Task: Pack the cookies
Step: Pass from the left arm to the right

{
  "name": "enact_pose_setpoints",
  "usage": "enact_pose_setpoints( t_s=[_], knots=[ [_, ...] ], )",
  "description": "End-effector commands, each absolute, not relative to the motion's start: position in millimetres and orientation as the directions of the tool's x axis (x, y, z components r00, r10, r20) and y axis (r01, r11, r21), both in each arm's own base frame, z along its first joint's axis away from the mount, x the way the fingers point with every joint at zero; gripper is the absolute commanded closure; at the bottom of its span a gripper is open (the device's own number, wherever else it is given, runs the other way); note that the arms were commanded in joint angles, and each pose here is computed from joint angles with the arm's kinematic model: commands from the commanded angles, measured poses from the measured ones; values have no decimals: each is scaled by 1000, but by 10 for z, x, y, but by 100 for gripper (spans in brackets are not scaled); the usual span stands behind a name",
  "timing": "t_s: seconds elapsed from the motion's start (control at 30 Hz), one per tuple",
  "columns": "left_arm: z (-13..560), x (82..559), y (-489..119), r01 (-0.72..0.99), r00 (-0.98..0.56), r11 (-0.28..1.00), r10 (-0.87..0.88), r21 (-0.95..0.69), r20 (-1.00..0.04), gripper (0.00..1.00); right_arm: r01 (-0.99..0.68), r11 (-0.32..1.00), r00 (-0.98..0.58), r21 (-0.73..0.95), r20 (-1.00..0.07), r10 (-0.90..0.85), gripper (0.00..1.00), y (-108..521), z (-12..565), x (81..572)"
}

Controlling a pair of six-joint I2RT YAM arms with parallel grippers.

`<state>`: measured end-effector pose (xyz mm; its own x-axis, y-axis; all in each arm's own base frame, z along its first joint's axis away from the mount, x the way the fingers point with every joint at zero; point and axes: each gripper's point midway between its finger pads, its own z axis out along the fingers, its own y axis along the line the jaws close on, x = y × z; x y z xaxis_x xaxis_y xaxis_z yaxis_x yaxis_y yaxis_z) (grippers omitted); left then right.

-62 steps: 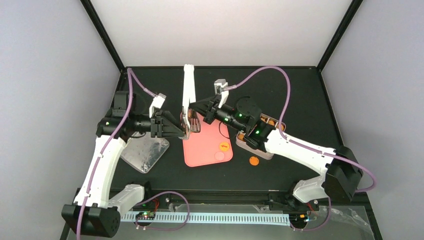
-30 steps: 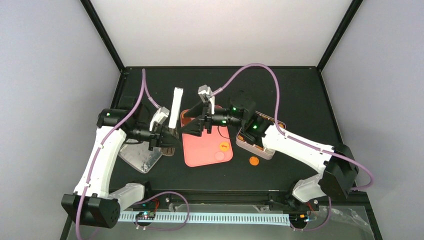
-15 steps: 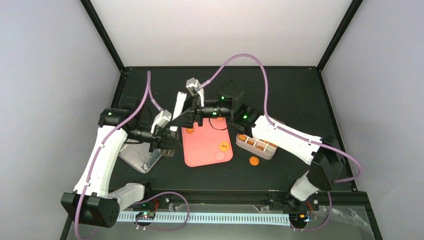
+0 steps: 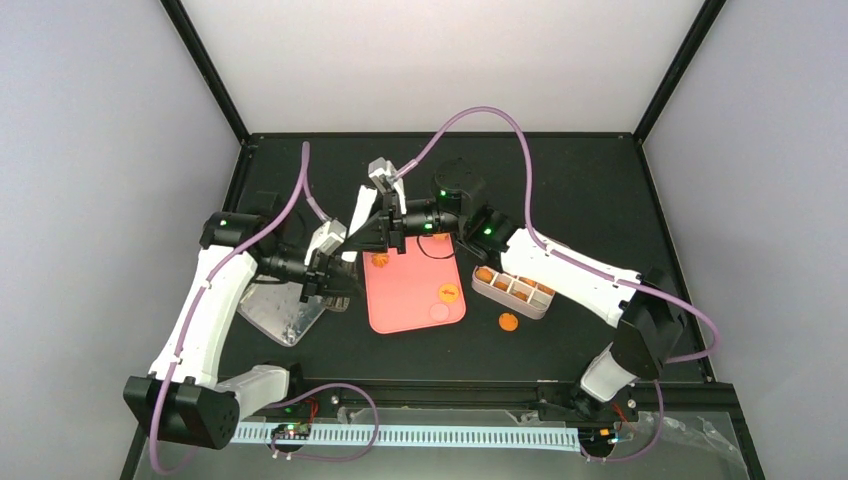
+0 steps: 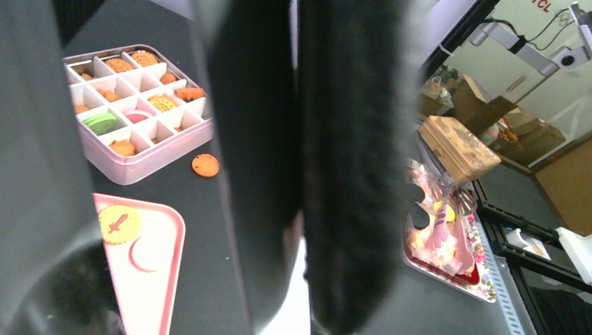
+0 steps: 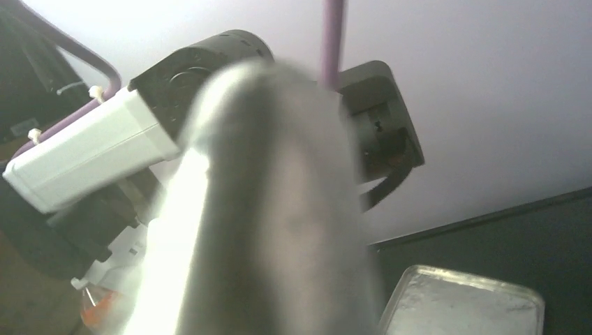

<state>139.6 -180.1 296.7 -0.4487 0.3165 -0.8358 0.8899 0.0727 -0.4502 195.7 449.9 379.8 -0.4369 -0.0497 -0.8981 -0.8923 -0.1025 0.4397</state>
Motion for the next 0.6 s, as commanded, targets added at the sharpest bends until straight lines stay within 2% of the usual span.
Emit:
enact_pose_setpoints(
  t_s=[0.0, 0.07, 0.13, 0.33, 0.5, 0.57],
  knots=[
    [3052, 1432, -1810, 928, -366, 63, 332, -367, -869, 93, -911, -106, -402, 399, -916, 2, 68, 4476, 4060, 1979],
    [3030, 1481, -1793, 936, -350, 89, 353, -341, -868, 87, -920, -62, -389, 388, -921, 13, 75, 4431, 4080, 2016],
    [2995, 1589, -1761, 944, -330, 145, 384, -296, -862, 79, -928, 17, -371, 371, -928, 22, 77, 4381, 4041, 2106],
    [2789, 2213, -1419, 872, -338, 486, 505, -61, -794, 40, -900, 330, -288, 284, -957, 37, 78, 4110, 3824, 2490],
    [2705, 2406, -1146, 802, -406, 597, 529, -14, -745, 18, -841, 503, -225, 200, -974, 12, 78, 3930, 3626, 2735],
    [2677, 2459, -1044, 779, -426, 627, 522, -6, -739, 13, -818, 545, -215, 185, -977, 8, 78, 3895, 3548, 2815]
  ],
)
